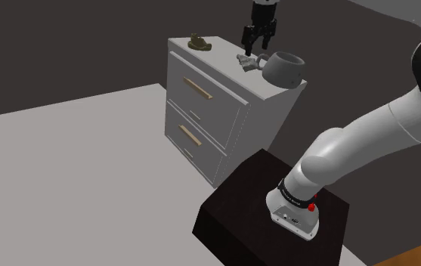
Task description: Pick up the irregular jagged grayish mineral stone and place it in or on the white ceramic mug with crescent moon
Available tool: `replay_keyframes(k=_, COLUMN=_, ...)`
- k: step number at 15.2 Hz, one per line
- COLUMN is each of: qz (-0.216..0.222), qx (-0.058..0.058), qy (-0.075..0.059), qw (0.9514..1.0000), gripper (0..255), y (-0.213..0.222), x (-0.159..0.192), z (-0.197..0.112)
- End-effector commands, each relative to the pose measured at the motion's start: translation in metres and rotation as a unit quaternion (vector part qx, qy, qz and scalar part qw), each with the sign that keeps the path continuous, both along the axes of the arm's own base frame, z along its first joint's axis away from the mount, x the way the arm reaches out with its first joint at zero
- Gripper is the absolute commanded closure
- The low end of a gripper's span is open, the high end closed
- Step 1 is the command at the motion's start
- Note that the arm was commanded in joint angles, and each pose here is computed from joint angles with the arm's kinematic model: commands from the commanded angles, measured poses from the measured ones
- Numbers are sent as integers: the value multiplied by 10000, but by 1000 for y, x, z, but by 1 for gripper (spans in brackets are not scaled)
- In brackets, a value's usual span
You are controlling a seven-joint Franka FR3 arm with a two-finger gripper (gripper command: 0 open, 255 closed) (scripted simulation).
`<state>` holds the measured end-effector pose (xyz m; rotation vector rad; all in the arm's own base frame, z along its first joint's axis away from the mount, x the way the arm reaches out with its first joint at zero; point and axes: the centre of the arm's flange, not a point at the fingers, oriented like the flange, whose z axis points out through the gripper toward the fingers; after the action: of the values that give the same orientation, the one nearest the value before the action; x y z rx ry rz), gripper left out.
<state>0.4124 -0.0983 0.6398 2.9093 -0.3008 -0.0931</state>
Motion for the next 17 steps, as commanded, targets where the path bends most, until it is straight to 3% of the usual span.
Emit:
replay_keyframes(k=1, qz=-74, qx=-172, qy=-3, qw=9998, gripper=0, y=-9, x=19, z=16)
replay_keyframes(k=4, qz=-164, qx=-385, qy=-9, qw=9991, gripper=0, y=-22, x=41, z=32)
replay_keyframes(k=11, qz=-164, qx=-385, qy=-9, qw=9991, gripper=0, y=-33, x=37, z=-4)
replay_keyframes(k=17, qz=-164, qx=-385, qy=-9, qw=9991, gripper=0, y=-34, x=37, z=-6)
